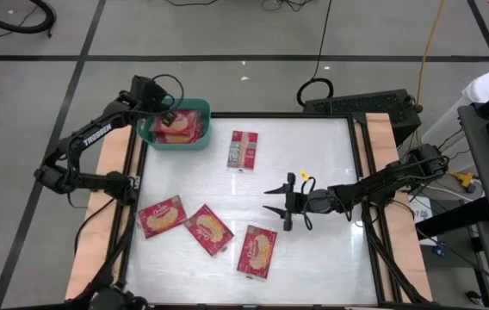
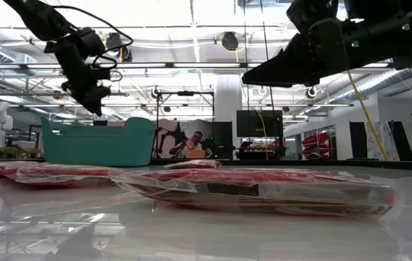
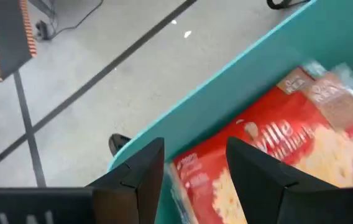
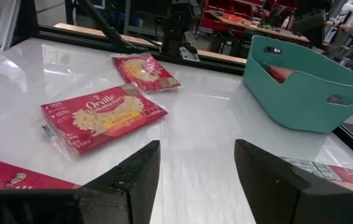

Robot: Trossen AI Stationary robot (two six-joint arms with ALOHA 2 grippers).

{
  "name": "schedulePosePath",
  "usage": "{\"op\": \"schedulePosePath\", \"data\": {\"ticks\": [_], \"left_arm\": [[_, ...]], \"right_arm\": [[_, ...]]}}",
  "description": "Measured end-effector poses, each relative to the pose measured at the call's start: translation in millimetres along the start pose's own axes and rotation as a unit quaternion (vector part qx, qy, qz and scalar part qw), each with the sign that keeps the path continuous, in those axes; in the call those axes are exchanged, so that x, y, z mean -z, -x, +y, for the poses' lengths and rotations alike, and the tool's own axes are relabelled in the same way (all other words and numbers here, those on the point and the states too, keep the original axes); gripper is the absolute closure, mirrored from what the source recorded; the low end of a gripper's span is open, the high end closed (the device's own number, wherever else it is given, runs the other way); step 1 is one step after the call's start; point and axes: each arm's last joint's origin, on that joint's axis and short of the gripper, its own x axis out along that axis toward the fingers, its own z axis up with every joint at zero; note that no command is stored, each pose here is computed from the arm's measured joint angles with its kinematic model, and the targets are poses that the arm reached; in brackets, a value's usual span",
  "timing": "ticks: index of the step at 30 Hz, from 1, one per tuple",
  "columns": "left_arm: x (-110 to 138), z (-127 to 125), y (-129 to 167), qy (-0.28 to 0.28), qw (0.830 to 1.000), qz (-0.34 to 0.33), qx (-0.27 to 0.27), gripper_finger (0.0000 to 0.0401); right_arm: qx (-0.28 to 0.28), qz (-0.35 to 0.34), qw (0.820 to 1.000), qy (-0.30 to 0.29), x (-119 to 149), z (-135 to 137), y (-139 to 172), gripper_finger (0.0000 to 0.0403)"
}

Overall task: Sort popcorn bags into baskets
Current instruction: Stack the red popcorn bag on the red popcorn bags in the green bin

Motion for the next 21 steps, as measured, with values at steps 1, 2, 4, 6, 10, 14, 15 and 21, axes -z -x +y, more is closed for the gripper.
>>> {"op": "schedulePosePath", "data": {"ticks": [1, 2, 4, 6, 10, 14, 15, 21], "left_arm": [[-0.8, -2.8, 0.5, -0.005, 1.0, -0.001, 0.004, 0.0227], [-1.8, -6.8, 1.1, -0.011, 1.0, -0.002, 0.01, 0.0231], [-3.3, -15.7, 2.5, -0.027, 0.999, -0.006, 0.035, 0.024], [-4.5, -25.9, 2.8, -0.041, 0.997, -0.006, 0.063, 0.0253], [-5.5, -43.4, 5.0, -0.04, 0.995, 0.002, 0.094, 0.0283], [-4.9, -59.1, 16.9, -0.016, 0.992, 0.008, 0.124, 0.032], [-4.8, -63.4, 22.6, -0.016, 0.99, 0.004, 0.141, 0.0331], [-3.4, -97.5, 66.5, -0.039, 0.969, -0.071, 0.233, 0.0377]], "right_arm": [[0.0, 0.0, 1.0, 0.0, 0.0, 0.0, 0.0, 0.0203], [0.0, -0.001, 1.0, 0.0, -0.1, 0.0, 0.0, 0.0203], [0.001, -0.003, 1.0, -0.001, -0.5, -0.1, 0.0, 0.0203], [0.001, -0.002, 1.0, -0.001, -0.5, -0.3, -0.1, 0.0203], [0.001, -0.002, 1.0, -0.005, -0.5, -0.4, -0.1, 0.0203], [0.001, -0.002, 1.0, -0.03, -0.4, -0.2, 0.0, 0.0203], [0.001, -0.002, 0.999, -0.037, -0.4, -0.1, 0.0, 0.0203], [-0.003, 0.001, 0.997, -0.078, 0.1, 2.0, 0.7, 0.0203]]}}
